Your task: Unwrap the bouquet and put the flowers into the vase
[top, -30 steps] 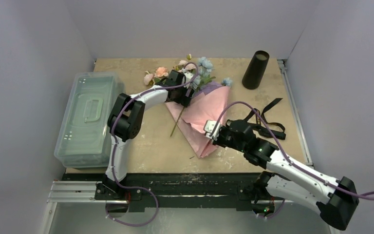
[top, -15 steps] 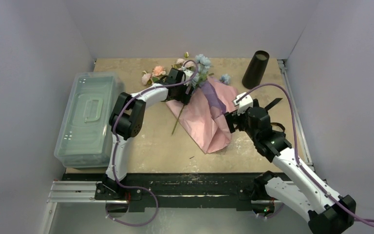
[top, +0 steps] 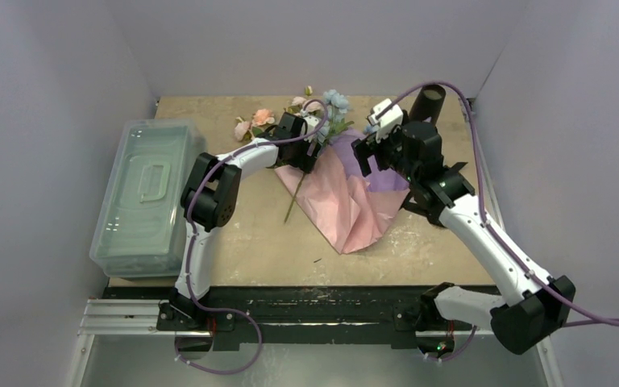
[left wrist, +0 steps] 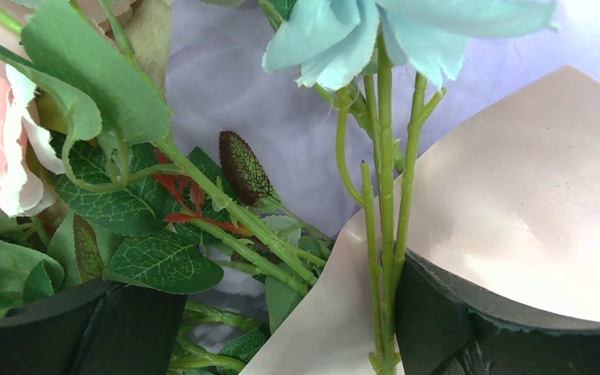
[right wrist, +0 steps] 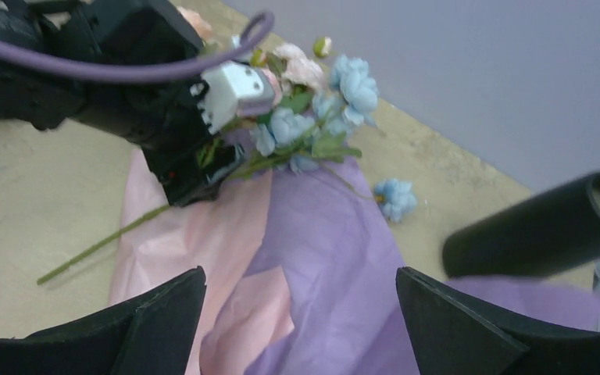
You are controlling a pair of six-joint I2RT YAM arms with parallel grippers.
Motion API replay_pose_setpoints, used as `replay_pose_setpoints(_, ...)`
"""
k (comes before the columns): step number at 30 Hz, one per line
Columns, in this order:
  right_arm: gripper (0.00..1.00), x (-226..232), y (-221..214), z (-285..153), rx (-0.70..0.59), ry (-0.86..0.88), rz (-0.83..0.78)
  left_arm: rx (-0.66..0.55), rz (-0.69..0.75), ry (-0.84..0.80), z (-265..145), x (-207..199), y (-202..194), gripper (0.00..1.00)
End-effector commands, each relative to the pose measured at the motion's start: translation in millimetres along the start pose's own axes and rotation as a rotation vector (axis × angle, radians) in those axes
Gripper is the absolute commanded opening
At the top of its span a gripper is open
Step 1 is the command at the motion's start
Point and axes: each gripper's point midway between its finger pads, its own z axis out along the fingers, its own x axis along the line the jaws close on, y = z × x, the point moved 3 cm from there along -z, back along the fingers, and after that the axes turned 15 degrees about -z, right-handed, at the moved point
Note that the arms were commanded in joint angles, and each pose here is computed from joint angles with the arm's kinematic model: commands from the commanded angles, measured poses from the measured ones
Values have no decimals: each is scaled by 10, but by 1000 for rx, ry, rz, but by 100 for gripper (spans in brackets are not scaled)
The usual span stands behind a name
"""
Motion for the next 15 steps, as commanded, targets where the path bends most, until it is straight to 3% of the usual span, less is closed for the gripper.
replay_pose_setpoints(1, 94, -10, 382, 181, -88, 135, -88, 16, 4, 29, -18, 117, -33, 88)
replay_pose_setpoints(9, 83, 108, -722, 579, 305, 515, -194, 8, 19, 61, 20, 277, 24, 88)
replay_pose_setpoints(15, 79, 223, -1267, 450, 409, 720, -212, -7, -23, 88, 83, 546, 160, 87)
